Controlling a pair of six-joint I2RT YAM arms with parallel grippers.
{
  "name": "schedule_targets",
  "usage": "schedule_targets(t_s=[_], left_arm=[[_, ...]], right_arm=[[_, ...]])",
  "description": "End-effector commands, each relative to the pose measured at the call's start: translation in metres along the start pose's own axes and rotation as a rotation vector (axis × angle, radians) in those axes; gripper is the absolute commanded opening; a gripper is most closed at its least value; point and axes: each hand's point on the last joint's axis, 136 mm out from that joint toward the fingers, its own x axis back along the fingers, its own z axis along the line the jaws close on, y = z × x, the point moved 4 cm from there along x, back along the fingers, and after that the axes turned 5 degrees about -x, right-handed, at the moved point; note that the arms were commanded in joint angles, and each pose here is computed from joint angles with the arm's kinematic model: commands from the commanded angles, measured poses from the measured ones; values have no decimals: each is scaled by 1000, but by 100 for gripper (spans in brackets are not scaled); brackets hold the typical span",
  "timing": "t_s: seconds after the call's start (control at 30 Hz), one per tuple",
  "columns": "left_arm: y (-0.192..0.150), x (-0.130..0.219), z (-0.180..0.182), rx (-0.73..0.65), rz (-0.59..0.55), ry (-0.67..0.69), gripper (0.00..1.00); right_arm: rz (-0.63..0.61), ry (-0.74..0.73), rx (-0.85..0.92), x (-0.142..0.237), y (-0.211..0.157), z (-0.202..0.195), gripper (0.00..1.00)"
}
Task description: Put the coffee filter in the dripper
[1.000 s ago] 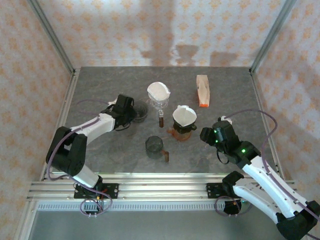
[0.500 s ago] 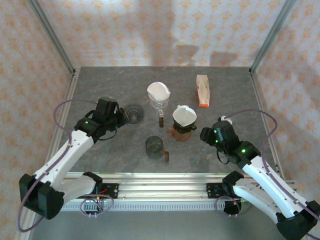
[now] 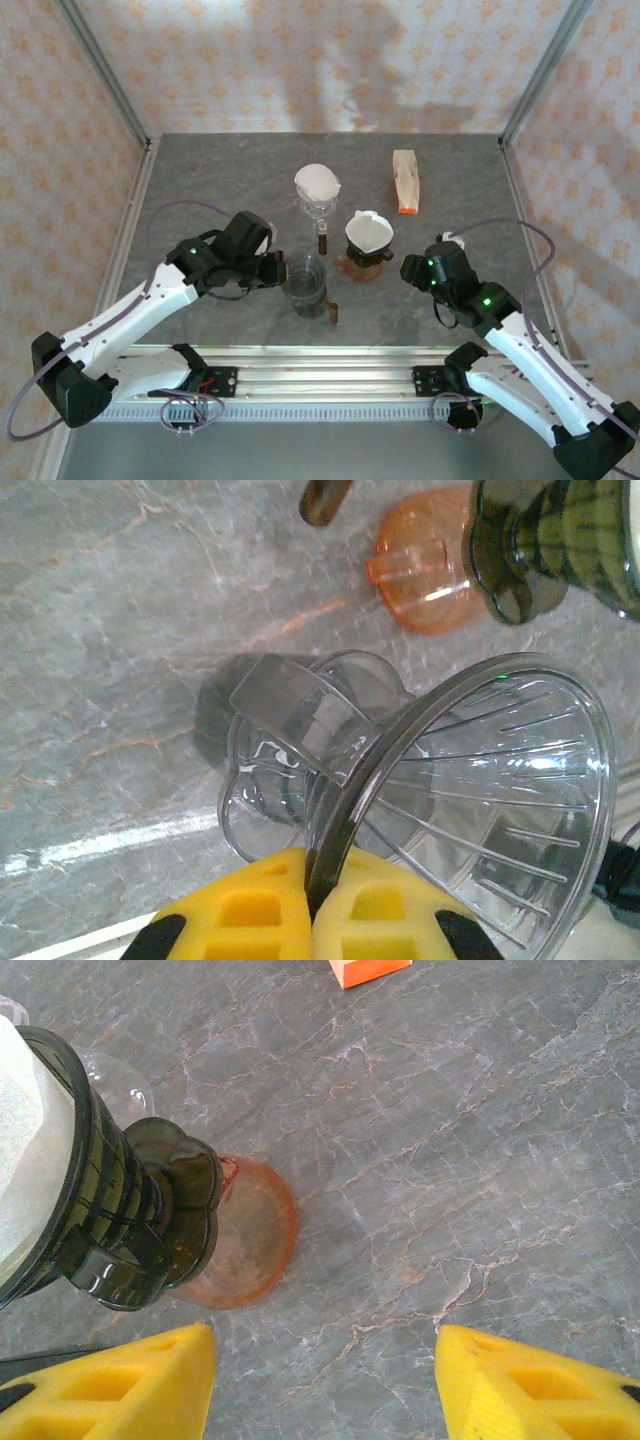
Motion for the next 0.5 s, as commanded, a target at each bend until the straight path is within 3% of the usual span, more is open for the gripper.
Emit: schedule_targets(t_s=[0.0,0.47], left_arm=[[-5,0,-8,-1,22,-18,0],[-1,-17,-6,-5,24,22,0]], right_arm=[[-29,-31,3,5,6,-5,60],[-26,-28,0,6,5,-5,60]])
